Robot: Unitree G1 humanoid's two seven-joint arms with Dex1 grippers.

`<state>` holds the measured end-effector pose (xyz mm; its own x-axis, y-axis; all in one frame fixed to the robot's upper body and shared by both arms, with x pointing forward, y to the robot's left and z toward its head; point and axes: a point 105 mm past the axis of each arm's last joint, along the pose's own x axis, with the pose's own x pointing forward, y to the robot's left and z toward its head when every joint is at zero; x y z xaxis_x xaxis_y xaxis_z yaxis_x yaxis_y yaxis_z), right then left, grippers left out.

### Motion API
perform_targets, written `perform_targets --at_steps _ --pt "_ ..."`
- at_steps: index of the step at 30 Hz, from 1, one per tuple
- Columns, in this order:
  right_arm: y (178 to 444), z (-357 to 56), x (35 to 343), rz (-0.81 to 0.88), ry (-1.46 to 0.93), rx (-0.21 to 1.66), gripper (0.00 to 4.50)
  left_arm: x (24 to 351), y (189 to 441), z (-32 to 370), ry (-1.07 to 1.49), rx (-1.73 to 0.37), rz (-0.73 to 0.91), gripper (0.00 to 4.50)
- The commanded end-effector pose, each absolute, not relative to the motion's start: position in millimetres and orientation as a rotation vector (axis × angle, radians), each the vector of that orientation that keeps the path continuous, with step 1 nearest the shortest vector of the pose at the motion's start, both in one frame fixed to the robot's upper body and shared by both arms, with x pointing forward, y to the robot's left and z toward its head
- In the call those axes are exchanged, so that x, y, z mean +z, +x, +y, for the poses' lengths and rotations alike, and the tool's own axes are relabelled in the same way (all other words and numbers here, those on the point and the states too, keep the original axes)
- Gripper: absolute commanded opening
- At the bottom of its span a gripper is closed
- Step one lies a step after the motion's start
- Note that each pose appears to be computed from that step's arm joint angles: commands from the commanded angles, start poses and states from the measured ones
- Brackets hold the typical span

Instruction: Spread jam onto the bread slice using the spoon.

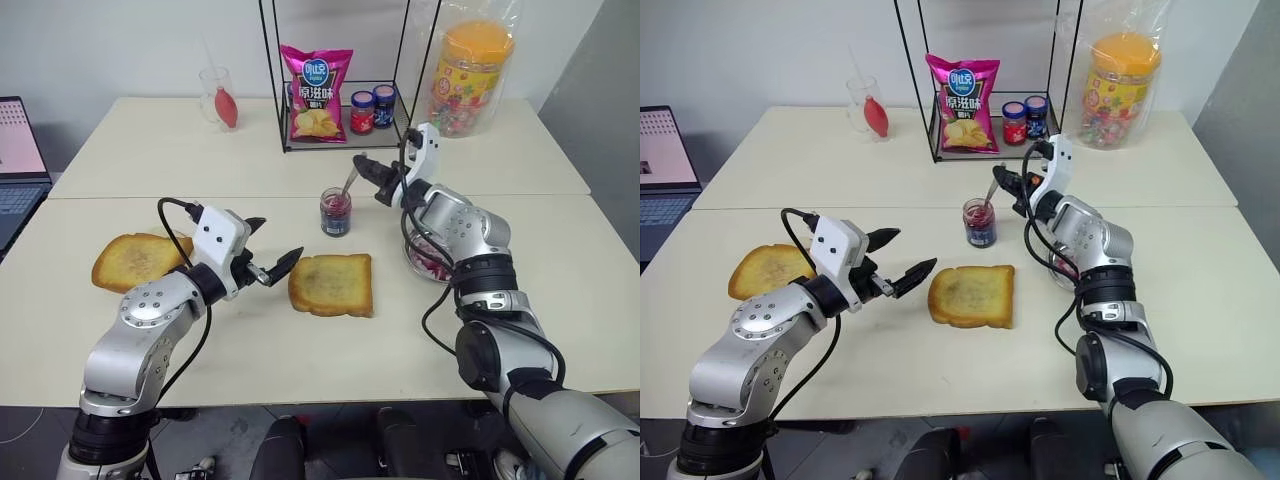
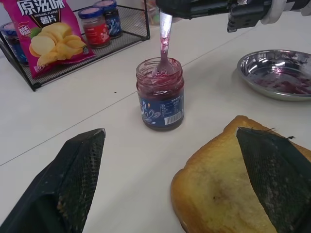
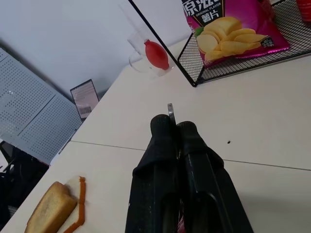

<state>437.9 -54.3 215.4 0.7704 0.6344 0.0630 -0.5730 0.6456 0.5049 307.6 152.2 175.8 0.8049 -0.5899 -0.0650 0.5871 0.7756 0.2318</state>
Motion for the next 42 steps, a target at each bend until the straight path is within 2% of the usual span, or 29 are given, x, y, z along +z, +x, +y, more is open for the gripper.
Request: perform_targets --at_steps 1,21,42 --pt "437 -54 241 0.065 0.578 0.715 0.07 188 307 151 0.269 -0.639 -0.065 4.5" --pt "443 -63 240 0.121 0.72 0.663 0.07 191 309 149 0.261 -0.646 -0.08 4.5" --pt "444 -74 259 0.095 0.85 0.659 0.07 197 303 162 0.233 -0.654 -0.093 4.5"
